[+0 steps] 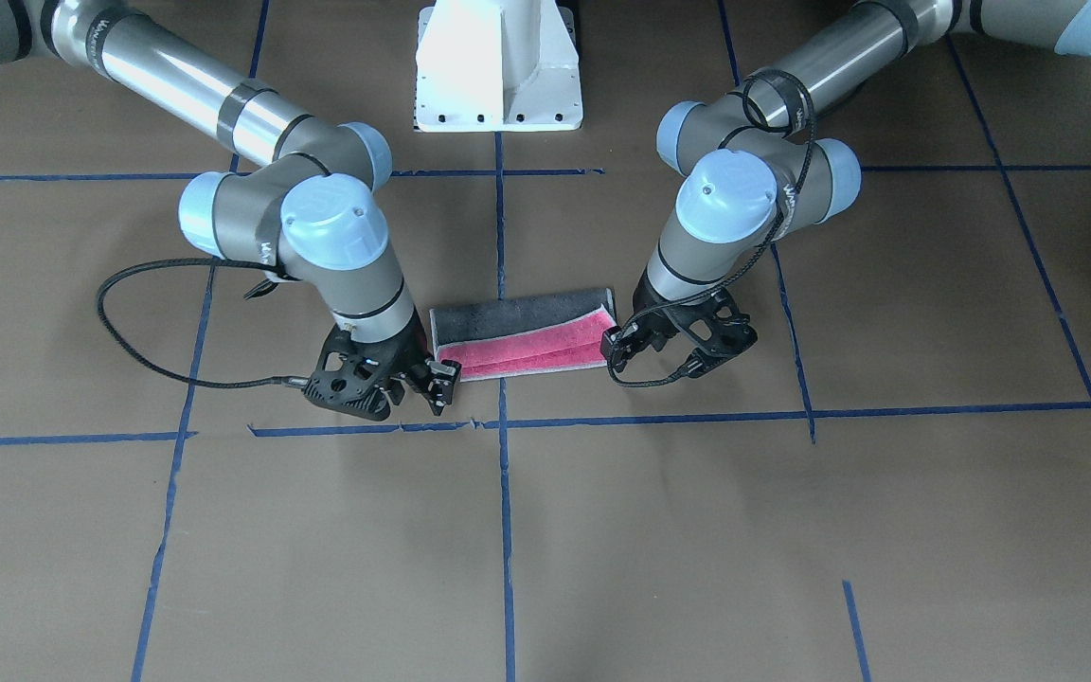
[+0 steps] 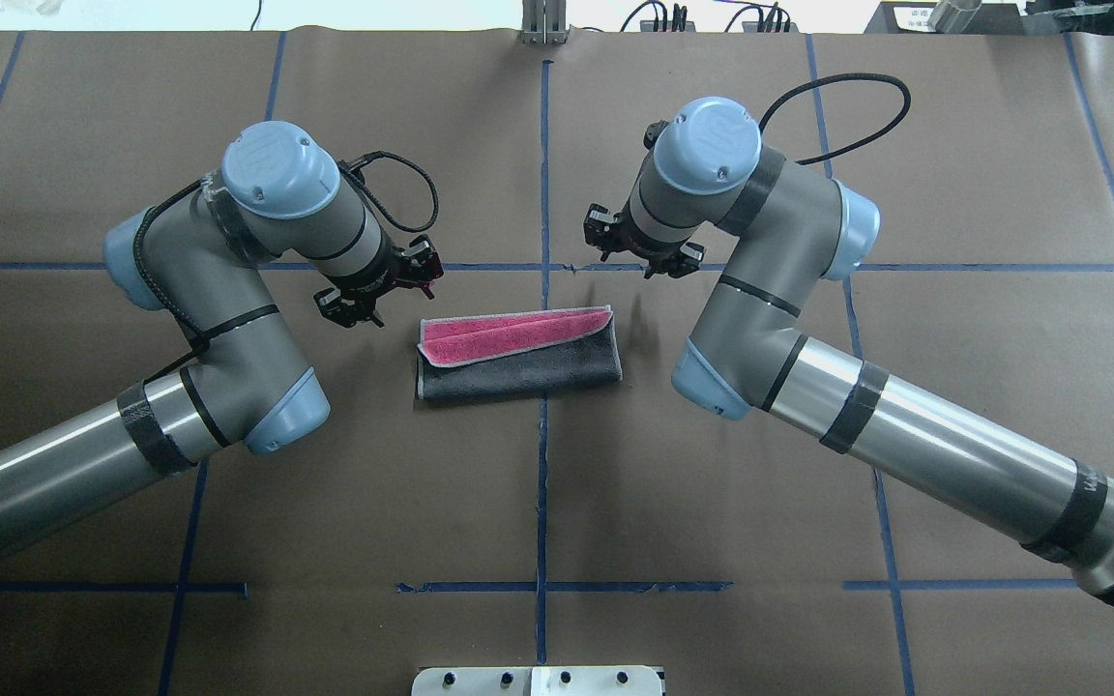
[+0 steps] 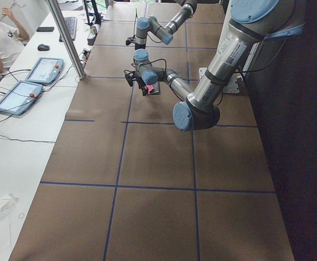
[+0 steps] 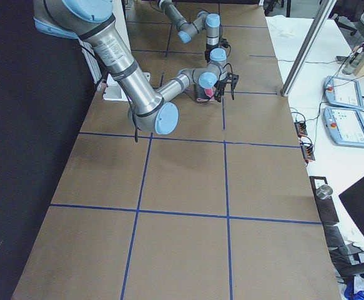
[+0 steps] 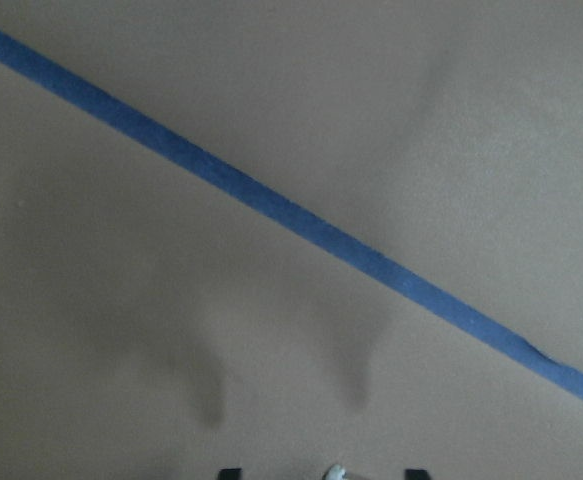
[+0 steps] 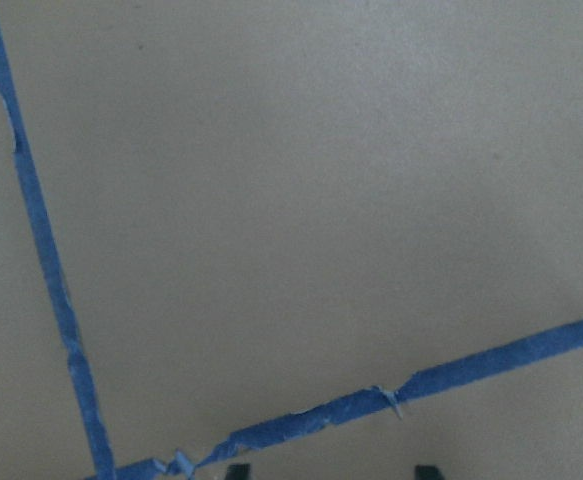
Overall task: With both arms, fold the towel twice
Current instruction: 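Release the towel and raise both grippers away from it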
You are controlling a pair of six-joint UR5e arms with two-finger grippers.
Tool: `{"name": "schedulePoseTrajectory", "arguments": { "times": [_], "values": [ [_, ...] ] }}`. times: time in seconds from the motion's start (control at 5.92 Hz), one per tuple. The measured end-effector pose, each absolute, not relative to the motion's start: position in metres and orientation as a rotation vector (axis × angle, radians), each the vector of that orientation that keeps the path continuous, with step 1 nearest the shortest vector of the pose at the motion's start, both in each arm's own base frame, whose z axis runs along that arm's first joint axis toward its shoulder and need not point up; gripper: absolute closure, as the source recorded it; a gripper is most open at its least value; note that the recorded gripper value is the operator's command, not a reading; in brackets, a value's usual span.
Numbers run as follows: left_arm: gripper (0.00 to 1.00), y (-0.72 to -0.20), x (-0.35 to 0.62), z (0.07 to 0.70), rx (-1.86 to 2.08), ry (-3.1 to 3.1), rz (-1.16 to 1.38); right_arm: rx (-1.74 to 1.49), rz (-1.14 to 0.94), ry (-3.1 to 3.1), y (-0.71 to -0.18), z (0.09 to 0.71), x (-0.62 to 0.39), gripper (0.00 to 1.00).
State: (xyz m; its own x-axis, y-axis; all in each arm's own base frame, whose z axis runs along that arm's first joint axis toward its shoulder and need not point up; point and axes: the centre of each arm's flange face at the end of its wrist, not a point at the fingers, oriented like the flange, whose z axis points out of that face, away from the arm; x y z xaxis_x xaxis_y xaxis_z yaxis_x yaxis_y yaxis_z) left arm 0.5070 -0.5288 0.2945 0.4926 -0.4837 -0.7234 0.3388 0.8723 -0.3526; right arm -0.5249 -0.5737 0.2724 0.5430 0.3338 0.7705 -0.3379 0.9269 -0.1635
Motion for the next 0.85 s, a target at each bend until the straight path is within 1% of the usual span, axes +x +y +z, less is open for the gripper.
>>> {"name": "schedulePoseTrajectory", "arguments": {
  "times": [0.17,0.34,0.51,0.68,0.85],
  "values": [
    [0.0,-0.521,0.504,0.283,-0.2,0.956,-0.504,-0.021,0.386,-0.926,-0.589,0.274,-0.505,0.0],
    [0.04,-0.504,0.499,0.266,-0.246,0.987,-0.542,-0.045,0.375,-0.915,-0.602,0.277,-0.485,0.0],
    [0.23,-0.481,0.501,0.256,-0.302,1.001,-0.584,-0.063,0.348,-0.869,-0.61,0.279,-0.464,0.0],
    [0.3,-0.454,0.514,0.257,-0.328,0.994,-0.602,-0.062,0.308,-0.82,-0.614,0.277,-0.44,0.0],
    [0.34,-0.431,0.535,0.264,-0.313,0.974,-0.605,-0.056,0.273,-0.804,-0.614,0.277,-0.411,0.0]
  ]
}}
